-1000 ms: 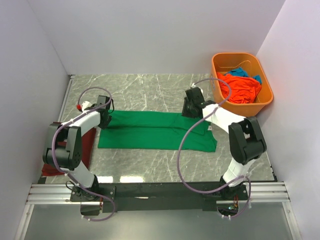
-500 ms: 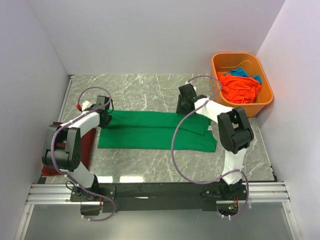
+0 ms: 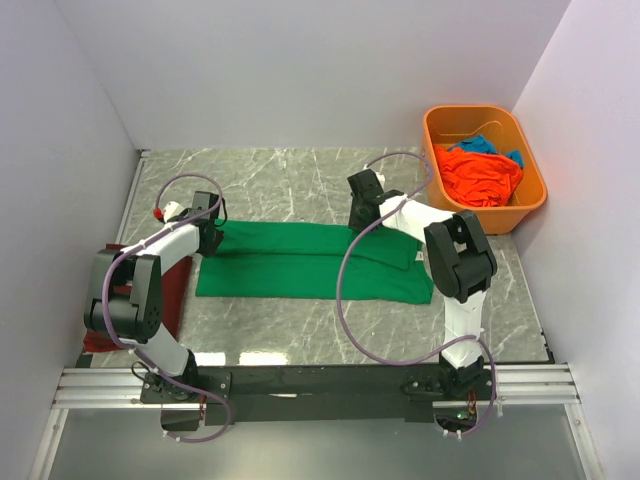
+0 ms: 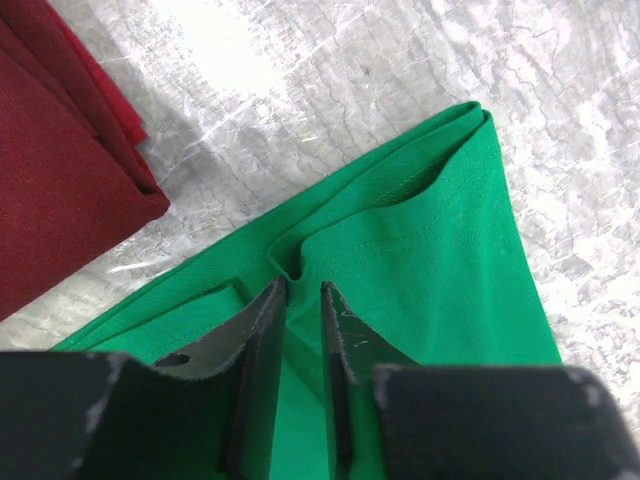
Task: Fold and stack the t-shirts
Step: Fold the tshirt
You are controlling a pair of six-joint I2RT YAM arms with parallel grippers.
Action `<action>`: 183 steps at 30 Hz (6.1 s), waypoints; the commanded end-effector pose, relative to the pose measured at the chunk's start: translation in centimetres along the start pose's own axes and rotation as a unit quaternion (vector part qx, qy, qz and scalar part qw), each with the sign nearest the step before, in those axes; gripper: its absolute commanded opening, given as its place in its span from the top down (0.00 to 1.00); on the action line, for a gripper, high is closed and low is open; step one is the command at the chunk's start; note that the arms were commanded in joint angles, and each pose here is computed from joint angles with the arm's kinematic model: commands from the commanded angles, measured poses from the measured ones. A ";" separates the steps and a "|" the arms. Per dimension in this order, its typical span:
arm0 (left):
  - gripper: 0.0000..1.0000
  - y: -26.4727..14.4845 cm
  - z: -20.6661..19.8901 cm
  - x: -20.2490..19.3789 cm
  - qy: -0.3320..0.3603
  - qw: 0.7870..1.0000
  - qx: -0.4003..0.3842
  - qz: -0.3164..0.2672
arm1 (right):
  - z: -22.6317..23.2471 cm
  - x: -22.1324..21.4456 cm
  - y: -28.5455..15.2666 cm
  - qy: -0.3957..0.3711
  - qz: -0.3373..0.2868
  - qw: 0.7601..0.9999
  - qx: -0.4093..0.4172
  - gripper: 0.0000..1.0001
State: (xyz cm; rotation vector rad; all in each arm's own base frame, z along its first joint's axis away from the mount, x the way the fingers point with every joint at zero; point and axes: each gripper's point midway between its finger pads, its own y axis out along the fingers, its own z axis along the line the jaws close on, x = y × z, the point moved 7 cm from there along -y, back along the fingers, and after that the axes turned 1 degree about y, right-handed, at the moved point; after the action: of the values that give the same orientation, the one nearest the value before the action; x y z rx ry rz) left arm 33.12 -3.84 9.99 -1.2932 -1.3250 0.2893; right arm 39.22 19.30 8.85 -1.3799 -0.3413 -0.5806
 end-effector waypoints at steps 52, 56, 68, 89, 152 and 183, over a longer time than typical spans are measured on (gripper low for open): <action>0.86 -0.2 1.2 1.1 -0.019 0.999 -0.036 -0.023 | -1.5 -9.5 -10.4 0.078 -0.065 0.987 0.125 1.00; 0.73 -0.6 1.1 1.5 -0.024 0.998 -0.051 -0.028 | -1.5 -9.6 -10.5 0.086 -0.072 0.984 0.139 1.00; 0.56 -3.3 -0.8 2.3 -0.009 0.990 -0.137 -0.023 | 0.5 -10.1 -11.3 0.117 -0.074 0.957 0.254 0.98; 0.42 -10.7 -9.5 -10.9 0.248 0.850 -0.441 0.145 | -3.1 -7.9 -14.7 0.109 -0.125 0.968 0.188 0.50; 0.94 -14.7 -12.0 -23.1 0.392 0.750 -0.483 0.222 | -10.6 -4.6 -8.8 0.110 -0.043 0.986 0.114 0.92; 0.87 -12.9 -11.8 -23.5 0.439 0.731 -0.464 0.240 | -11.9 -12.7 -12.0 0.142 -0.034 0.982 0.120 0.80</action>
State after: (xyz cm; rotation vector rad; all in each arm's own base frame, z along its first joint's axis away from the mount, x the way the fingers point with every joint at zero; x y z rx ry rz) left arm 28.42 -32.19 10.32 -2.1933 -0.2211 -0.6515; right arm 20.52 9.10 9.04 -1.0532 -0.2073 -0.6992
